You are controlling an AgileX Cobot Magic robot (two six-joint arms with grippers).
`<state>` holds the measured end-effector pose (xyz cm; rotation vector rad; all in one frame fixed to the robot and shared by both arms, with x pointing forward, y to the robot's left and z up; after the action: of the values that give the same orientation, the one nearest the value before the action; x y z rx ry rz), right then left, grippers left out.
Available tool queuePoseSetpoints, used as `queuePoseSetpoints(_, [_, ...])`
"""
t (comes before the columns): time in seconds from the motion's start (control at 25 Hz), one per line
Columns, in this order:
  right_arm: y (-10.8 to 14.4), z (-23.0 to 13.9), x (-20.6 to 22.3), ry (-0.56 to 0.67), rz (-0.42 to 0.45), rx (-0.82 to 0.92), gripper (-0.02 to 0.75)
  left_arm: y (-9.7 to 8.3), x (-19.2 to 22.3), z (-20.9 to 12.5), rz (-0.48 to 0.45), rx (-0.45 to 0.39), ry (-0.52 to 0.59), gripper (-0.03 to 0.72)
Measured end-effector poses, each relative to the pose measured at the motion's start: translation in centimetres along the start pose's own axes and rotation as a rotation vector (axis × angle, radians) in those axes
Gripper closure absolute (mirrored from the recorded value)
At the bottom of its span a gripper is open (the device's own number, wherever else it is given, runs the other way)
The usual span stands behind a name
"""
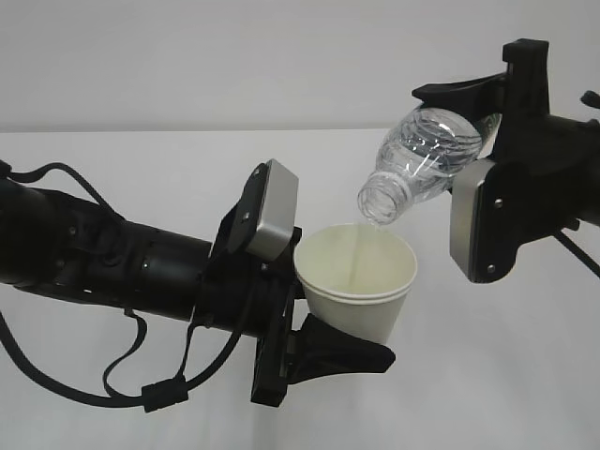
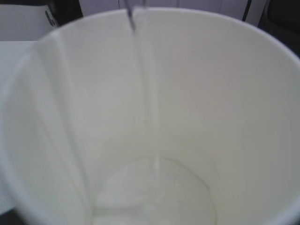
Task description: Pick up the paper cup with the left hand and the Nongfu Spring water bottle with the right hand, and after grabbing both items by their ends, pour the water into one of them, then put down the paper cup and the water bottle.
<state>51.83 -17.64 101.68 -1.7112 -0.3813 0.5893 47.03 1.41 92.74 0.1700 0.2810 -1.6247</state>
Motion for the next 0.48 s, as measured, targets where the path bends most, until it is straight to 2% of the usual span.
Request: queuePoseSetpoints(0.48, [0.0, 0.0, 0.0, 0.0, 0.0, -0.013, 0.27, 0.01, 0.0, -0.01, 0.001, 0.0, 0.001, 0.239])
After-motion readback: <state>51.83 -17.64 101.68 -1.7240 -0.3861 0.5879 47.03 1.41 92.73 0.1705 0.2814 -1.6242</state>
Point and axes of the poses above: a point on each arm's last joint axis where the gripper is mounted, x pointing out along that axis toward the gripper, y along the wrist's bending axis when the last joint is at zero, z = x × y, the point moved 3 cm from there along x, pointing out along that axis toward the gripper, and after that the axes turned 3 degrees about -x, right-handed, at the moved point
